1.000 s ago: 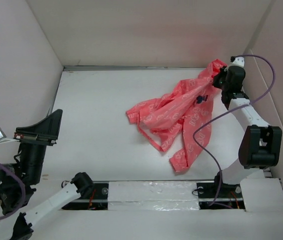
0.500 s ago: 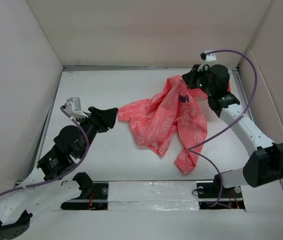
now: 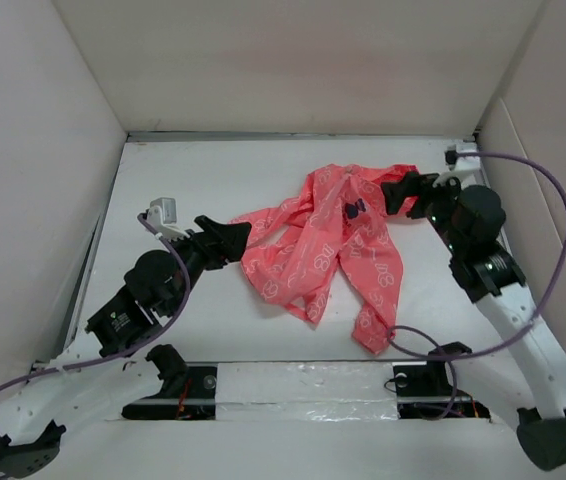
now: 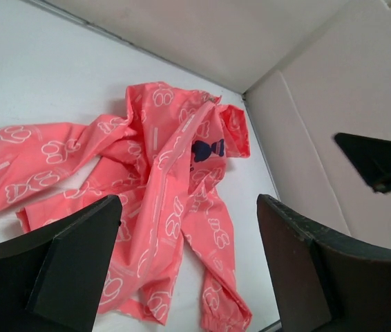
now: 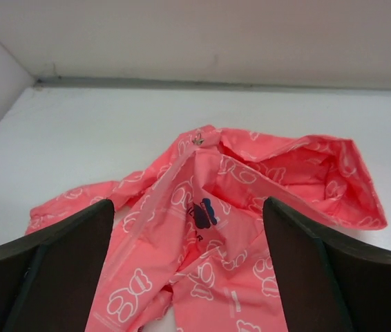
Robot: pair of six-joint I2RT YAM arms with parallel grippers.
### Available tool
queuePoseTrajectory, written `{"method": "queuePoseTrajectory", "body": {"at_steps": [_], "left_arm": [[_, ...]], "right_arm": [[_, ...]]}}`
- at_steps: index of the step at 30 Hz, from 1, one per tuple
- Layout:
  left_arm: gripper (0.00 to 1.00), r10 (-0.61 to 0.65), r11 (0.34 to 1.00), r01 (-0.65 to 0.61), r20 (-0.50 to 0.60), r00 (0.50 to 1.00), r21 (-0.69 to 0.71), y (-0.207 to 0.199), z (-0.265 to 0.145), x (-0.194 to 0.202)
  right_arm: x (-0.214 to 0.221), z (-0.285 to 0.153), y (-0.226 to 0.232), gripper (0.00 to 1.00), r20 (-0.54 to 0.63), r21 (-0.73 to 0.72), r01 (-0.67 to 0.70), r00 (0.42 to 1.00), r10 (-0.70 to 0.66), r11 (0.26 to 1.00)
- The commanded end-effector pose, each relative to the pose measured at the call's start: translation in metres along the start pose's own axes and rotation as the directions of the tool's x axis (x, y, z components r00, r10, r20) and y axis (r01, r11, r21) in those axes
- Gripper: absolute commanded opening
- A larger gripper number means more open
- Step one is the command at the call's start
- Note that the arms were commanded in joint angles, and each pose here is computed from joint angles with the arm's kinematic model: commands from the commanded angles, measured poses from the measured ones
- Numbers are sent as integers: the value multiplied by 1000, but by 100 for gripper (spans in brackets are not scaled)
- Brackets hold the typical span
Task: Zip up the jacket
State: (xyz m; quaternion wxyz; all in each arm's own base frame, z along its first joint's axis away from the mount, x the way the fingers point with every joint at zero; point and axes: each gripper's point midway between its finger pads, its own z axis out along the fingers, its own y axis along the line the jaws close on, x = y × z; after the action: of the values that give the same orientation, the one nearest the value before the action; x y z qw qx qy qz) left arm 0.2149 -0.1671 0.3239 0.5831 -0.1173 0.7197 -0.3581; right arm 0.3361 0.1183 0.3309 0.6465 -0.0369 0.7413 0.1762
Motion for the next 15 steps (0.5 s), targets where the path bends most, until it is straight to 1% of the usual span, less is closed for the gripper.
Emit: {"method": "queuePoseTrajectory", "body": {"at_steps": [1,2,3,4,5,6,7,8,9,11,15], "left_arm": [[77,-27,1000,26,8,1000,16,-2,-2,-1],[78,-27,1000,27,15,1000,15,-1,-3,-2],[79,-35,999,35,33,999,18,-1,-7,-8],[80,-40,999,39,44,998,18,-1,-9,-11],[81,-43,999,42,60,997,9,1,-11,-16],[81,-54,998,52,85,995,18,0,-17,-24],[82,-57,998,55,98,994,20,1,-20,-29],[83,-52,999,50,118,992,19,2,-23,-34],[83,-59,998,56,139,989,27,2,-29,-41],[83,-66,997,61,166,984,38,0,-35,-51],[83,-75,995,61,202,976,77,-6,-45,-65]], "right_arm": [[-37,-44,3,91,171,19,-19,985,16,1000],[-51,-67,-1,90,237,38,-36,971,26,999],[-53,-76,-4,89,253,50,-55,967,40,997],[-46,-83,-8,88,245,68,-63,969,45,996],[-52,-99,-13,88,285,88,-83,957,54,993],[-48,-106,-16,88,282,99,-88,958,57,991],[-45,-110,-18,93,283,105,-91,957,58,990],[-46,-115,-19,100,290,107,-90,955,55,990],[-48,-124,-19,100,305,104,-87,951,51,991],[-49,-132,-21,100,300,121,-85,953,45,989],[-54,-150,-29,100,360,149,-104,932,44,983]]}}
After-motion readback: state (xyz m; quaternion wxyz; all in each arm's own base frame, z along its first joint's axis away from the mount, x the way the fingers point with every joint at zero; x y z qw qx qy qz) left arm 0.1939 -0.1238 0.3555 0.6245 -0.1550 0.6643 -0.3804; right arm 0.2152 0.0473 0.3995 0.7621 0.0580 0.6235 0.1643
